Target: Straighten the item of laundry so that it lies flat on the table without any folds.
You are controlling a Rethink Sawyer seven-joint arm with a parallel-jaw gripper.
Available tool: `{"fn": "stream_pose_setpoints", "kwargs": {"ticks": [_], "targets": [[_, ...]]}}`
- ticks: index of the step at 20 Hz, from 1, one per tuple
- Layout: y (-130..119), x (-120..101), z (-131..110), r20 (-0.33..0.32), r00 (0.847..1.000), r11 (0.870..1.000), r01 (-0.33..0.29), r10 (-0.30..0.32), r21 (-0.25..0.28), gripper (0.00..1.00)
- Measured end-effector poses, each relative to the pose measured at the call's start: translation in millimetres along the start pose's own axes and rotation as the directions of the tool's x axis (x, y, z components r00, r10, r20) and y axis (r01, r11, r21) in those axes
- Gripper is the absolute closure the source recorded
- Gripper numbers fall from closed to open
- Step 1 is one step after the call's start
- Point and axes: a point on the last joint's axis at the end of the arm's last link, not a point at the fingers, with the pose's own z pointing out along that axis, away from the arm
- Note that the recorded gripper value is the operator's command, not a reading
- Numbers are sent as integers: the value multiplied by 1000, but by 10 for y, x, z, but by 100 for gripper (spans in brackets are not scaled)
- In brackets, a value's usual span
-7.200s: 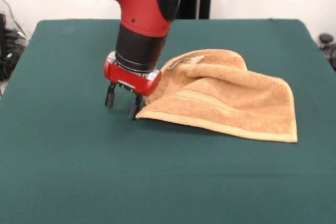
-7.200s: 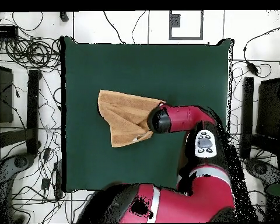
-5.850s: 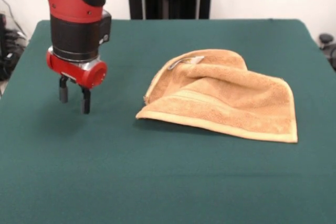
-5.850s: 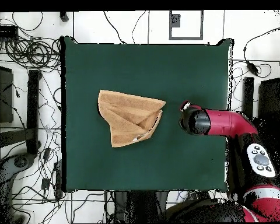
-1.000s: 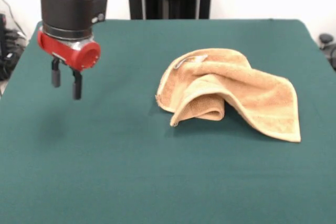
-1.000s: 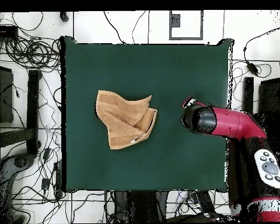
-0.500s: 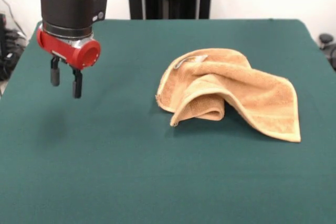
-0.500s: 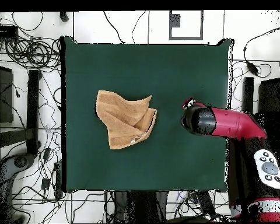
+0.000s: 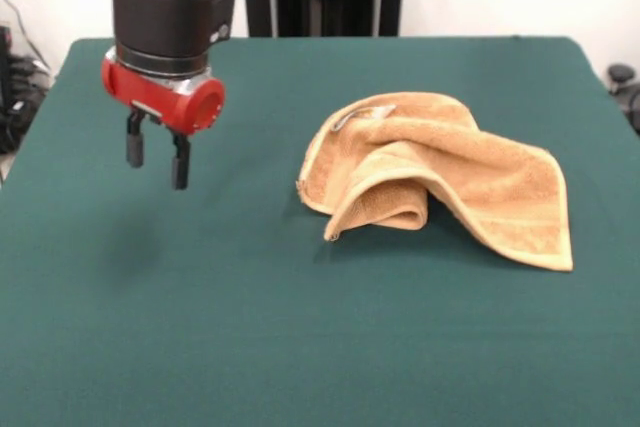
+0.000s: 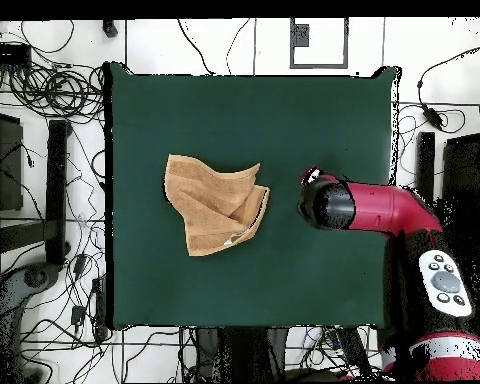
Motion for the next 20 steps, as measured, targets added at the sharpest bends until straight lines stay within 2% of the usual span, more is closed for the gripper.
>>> {"fn": "stream_pose_setpoints", "kwargs": {"ticks": [15, 20], "targets": [[592, 304, -304, -5, 998, 997, 67, -67, -33, 0], [887, 475, -345, -9, 994, 993, 106, -106, -43, 0]]}}
